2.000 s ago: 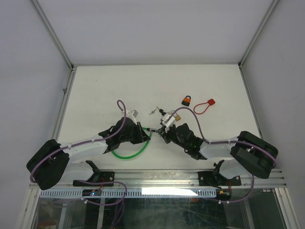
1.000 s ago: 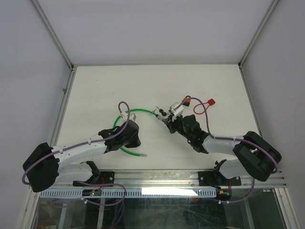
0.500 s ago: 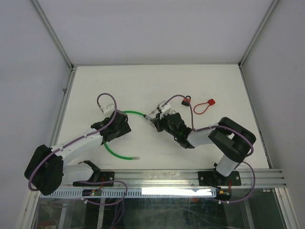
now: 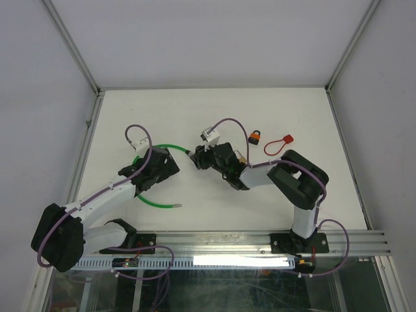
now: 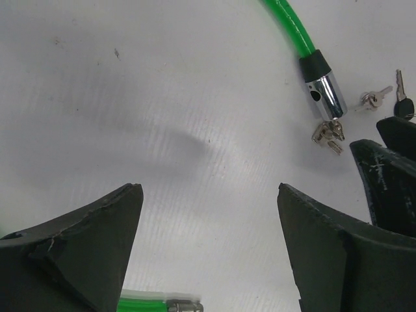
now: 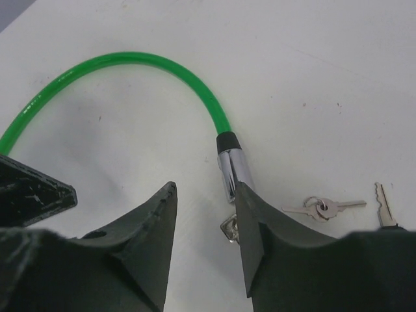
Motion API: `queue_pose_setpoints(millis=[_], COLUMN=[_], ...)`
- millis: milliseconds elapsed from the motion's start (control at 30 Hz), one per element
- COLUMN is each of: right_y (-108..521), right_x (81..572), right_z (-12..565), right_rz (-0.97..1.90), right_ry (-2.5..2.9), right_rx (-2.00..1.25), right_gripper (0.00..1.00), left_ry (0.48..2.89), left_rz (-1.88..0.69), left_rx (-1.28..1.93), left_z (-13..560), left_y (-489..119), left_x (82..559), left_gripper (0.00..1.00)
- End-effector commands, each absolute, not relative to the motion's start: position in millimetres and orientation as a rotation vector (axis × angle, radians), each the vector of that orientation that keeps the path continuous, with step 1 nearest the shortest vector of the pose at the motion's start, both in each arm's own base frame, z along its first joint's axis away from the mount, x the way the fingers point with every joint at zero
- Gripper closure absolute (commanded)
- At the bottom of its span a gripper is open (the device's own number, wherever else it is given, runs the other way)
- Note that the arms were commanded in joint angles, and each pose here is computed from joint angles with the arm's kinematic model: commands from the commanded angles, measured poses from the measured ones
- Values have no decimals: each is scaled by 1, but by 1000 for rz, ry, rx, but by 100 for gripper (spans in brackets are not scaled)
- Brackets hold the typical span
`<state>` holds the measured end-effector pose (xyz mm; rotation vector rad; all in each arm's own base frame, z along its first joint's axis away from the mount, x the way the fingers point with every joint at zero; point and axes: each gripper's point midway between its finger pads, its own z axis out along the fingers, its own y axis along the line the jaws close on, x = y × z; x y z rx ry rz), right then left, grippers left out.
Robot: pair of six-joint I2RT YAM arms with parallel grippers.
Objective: Unlock with the key
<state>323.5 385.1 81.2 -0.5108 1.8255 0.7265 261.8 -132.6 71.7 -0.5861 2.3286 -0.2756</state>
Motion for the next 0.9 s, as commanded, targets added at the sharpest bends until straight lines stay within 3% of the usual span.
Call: queue_pose_setpoints(millis=[0, 367, 800, 867], right_y=[380, 269, 174, 174], right_x=[320, 319, 345, 358], right_z=[106, 99, 95, 98], right_rz=[732, 432, 261, 275], right_ry=[1817, 2115, 2276, 2267], right_rx=[-527, -454, -108, -59], right_gripper=[51, 24, 16, 1], left_ry=[2238, 2193, 2131, 2113], left_rz=[-394, -519, -326, -263], left_rx=[-575, -504, -198, -165], left_z=[106, 146, 230, 234], left_y=[-142, -157, -133, -125], left_x=[279, 283, 284, 287], left_gripper=[12, 1, 1, 1])
